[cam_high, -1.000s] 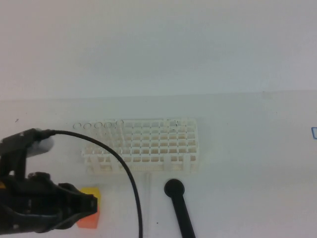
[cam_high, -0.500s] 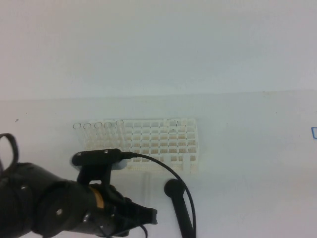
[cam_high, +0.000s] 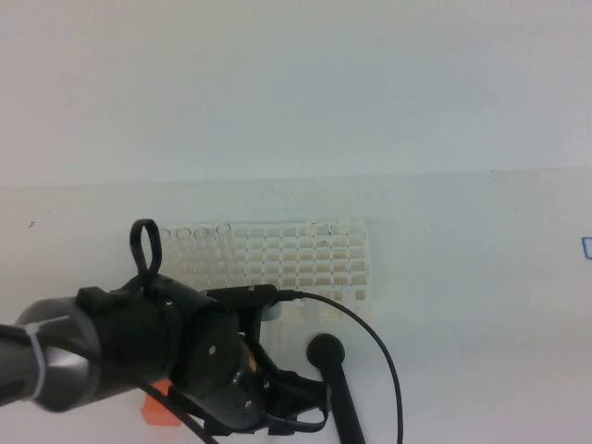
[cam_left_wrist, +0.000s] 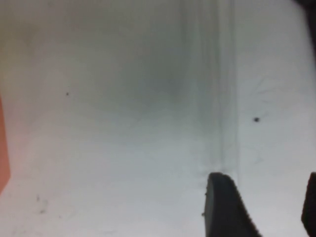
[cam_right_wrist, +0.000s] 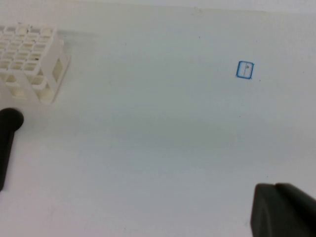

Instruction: Place the test tubes

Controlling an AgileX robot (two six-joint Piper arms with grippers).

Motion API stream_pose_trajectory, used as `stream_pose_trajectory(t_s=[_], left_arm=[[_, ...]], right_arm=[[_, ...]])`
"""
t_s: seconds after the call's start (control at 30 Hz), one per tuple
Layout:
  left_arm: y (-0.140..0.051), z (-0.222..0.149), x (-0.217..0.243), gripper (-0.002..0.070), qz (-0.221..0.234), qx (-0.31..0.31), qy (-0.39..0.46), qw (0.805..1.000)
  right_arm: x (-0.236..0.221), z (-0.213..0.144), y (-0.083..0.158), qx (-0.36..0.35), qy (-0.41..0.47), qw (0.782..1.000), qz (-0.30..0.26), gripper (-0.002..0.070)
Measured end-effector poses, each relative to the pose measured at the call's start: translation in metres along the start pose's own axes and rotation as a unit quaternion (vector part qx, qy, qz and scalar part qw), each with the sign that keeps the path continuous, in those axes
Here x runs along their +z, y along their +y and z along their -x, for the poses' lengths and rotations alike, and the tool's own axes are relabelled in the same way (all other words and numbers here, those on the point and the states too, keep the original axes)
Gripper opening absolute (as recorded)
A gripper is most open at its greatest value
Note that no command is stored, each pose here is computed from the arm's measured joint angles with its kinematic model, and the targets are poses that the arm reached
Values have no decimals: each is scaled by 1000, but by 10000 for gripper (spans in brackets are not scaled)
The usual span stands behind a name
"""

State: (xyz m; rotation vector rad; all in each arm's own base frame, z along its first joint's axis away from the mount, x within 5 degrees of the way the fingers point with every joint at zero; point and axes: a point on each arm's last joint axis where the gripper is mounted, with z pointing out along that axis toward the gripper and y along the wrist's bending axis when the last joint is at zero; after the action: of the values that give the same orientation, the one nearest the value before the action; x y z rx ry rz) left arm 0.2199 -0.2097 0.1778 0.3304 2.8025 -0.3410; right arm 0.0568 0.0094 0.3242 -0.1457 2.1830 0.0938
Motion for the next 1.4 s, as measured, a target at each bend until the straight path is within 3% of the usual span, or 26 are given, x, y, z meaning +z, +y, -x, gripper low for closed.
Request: stream_pose_trajectory(t_s=[0.23,0.7,1.07,1.4], left_arm=[[4,-3,22,328,25,-3,21,999],[4,-2,34,321,29,0,25,999],[5,-2,34,122,33,2,28,999],[4,-2,17,111,23,-4,17,1000]], right_arm=[[0,0,0,1,0,1000,1,-1],[0,0,1,7,0,1000,7,-1],[0,0,1,8,-2,1000,8,-1],[0,2,1,8,-11,1000,8,-1]])
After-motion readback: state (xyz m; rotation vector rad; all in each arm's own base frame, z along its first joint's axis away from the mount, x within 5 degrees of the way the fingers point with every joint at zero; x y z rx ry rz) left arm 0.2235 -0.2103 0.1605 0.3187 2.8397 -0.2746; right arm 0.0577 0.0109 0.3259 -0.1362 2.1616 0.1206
